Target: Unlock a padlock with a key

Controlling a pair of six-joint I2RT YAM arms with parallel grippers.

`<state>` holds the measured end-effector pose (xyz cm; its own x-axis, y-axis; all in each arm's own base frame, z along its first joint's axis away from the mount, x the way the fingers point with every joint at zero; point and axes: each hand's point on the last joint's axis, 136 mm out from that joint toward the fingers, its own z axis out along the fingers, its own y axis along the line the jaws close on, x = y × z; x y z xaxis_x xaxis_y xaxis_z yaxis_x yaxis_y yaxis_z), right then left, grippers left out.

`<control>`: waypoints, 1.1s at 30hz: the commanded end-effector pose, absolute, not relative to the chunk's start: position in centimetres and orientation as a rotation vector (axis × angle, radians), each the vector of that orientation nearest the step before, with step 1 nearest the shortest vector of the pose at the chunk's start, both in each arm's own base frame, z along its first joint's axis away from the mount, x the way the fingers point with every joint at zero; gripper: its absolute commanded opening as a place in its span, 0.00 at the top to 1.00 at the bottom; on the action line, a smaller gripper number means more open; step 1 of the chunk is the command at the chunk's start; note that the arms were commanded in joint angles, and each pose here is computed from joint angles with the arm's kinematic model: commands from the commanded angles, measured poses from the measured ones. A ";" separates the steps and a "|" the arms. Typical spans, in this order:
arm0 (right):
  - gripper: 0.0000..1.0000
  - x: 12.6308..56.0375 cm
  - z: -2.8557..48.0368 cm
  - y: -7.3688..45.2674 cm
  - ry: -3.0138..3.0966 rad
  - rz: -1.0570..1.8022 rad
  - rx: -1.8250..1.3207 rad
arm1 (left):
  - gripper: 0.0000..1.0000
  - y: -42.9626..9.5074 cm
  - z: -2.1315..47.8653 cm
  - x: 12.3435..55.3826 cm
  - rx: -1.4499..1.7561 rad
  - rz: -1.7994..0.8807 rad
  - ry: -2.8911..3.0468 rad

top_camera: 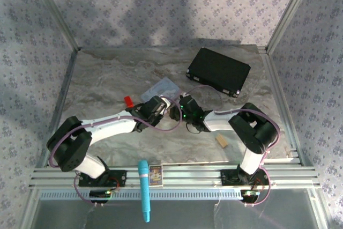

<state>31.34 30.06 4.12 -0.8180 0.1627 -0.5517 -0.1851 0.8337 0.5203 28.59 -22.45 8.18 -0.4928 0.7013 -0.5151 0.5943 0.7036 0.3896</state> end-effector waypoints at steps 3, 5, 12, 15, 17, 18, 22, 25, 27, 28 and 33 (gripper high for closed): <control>0.62 32.0 6.1 30.6 2.356 0.890 0.070 | 0.47 -22.4 7.2 27.4 1.013 0.162 2.294; 0.62 32.5 6.7 30.8 2.335 0.922 0.099 | 0.47 -22.6 7.0 27.3 1.013 0.156 2.302; 0.62 33.2 7.6 30.2 2.327 0.904 0.133 | 0.47 -22.5 6.7 27.0 1.030 0.183 2.317; 0.62 33.3 6.9 29.5 2.359 0.926 0.196 | 0.47 -22.6 6.8 26.9 1.023 0.170 2.317; 0.62 33.5 6.6 29.0 2.353 0.937 0.235 | 0.47 -22.6 6.7 27.0 1.021 0.168 2.318; 0.63 33.6 6.6 28.8 2.354 0.932 0.241 | 0.47 -22.6 6.7 26.9 1.020 0.168 2.320; 0.62 32.9 5.4 28.2 2.435 0.846 0.212 | 0.47 -22.6 7.1 27.2 1.000 0.175 2.321; 0.62 31.7 3.7 27.2 2.513 0.782 0.202 | 0.47 -22.7 7.6 27.4 0.968 0.170 2.318; 0.62 30.9 2.5 26.4 2.555 0.754 0.213 | 0.47 -22.8 7.9 27.6 0.948 0.160 2.315; 0.62 30.6 2.1 26.0 2.567 0.746 0.223 | 0.47 -22.8 7.9 27.6 0.944 0.160 2.315; 0.62 30.3 1.7 25.4 2.549 0.837 0.290 | 0.47 -23.1 7.8 27.5 0.948 0.136 2.311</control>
